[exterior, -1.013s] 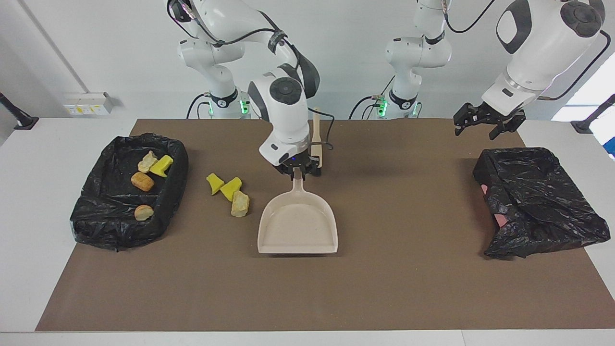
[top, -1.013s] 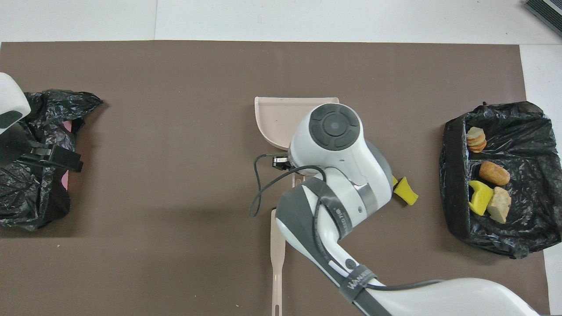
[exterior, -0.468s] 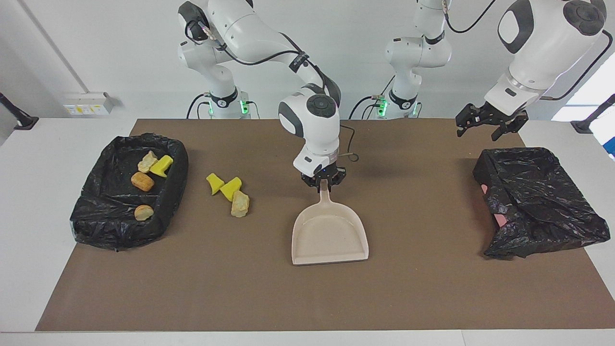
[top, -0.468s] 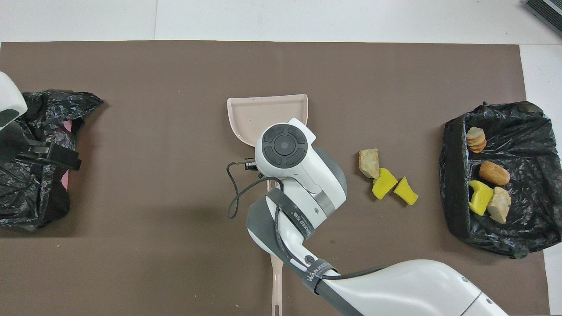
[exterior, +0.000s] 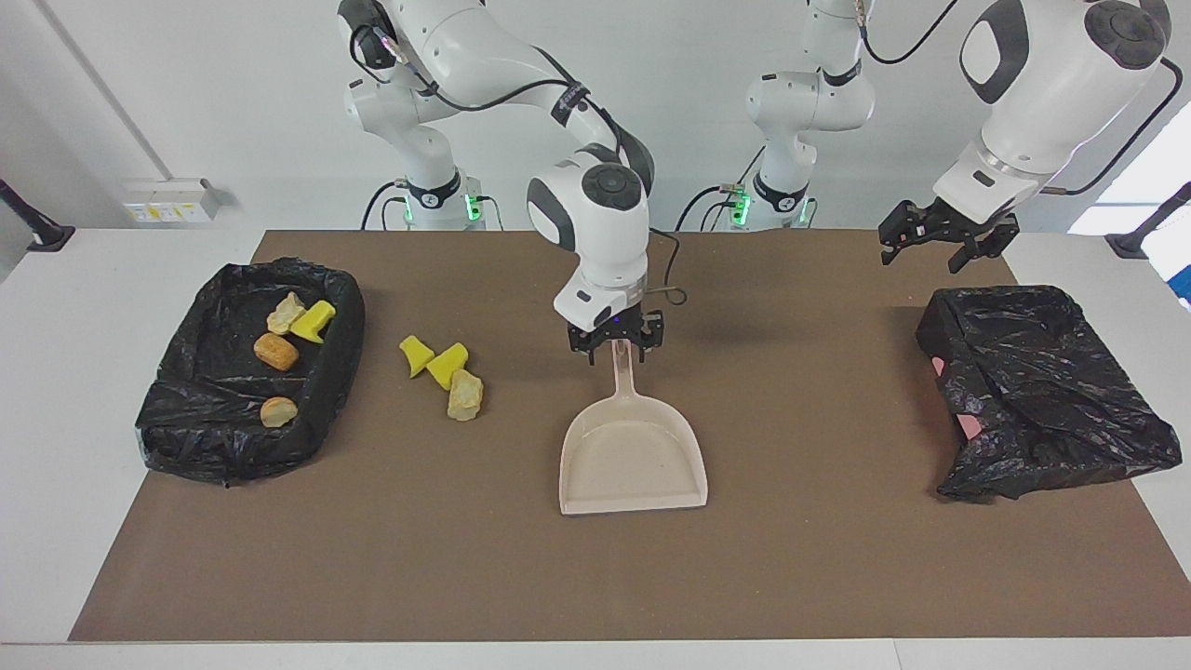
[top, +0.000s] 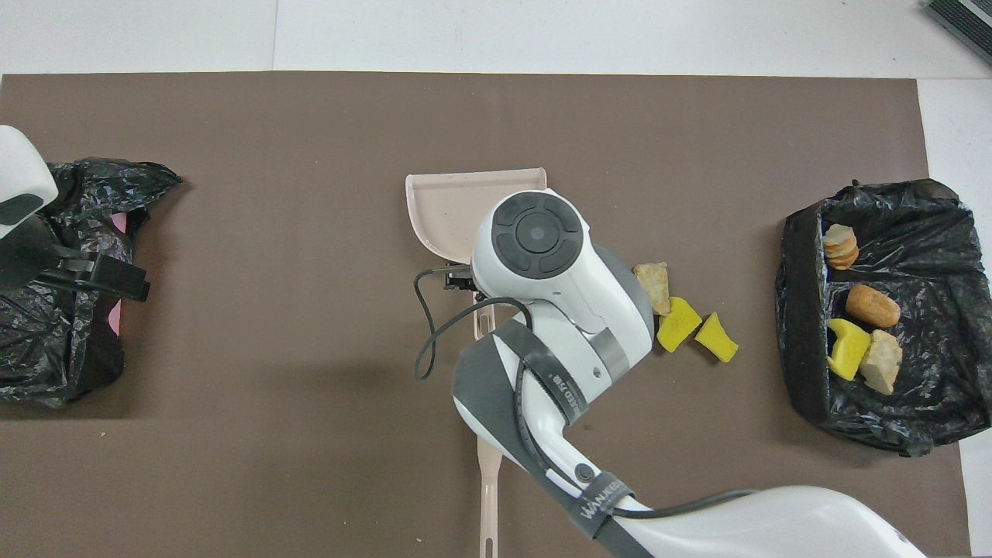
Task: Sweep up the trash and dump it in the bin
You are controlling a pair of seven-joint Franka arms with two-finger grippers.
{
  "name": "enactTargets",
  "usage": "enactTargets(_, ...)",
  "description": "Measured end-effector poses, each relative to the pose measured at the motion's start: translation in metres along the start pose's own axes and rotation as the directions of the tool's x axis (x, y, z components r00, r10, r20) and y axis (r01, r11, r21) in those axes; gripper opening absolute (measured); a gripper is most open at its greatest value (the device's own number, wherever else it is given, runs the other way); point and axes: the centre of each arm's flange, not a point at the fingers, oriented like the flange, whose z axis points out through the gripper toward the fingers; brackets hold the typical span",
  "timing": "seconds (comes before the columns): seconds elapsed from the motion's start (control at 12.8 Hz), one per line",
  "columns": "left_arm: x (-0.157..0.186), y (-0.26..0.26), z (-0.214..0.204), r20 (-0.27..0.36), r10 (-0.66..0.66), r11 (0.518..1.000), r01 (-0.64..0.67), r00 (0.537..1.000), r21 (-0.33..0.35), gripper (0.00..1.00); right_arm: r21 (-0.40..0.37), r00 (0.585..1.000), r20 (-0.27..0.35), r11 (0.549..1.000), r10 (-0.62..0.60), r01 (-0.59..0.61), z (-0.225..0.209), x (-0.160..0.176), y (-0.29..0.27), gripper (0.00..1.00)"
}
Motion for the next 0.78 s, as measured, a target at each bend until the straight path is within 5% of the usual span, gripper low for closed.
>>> enactTargets(0.31, 0.021, 0.056, 0.020, -0.017, 0.038, 0.999, -0.038, 0.999, 0.013, 1.00, -0.026, 0.994, 0.110, 1.000, 0.001, 0.002, -0.084, -0.025, 0.045, 1.00)
enactTargets(0.55, 0.045, 0.114, 0.051, -0.025, 0.038, 0.999, -0.037, 0.999, 0.023, 1.00, -0.080, 0.982, 0.178, 0.993, -0.068, 0.083, -0.078, -0.095, 0.008, 1.00)
enactTargets(0.78, 0.063, 0.170, 0.083, -0.049, 0.009, 1.000, -0.008, 0.999, 0.028, 1.00, -0.035, 0.971, 0.227, 0.996, -0.069, 0.079, -0.051, -0.167, -0.007, 1.00)
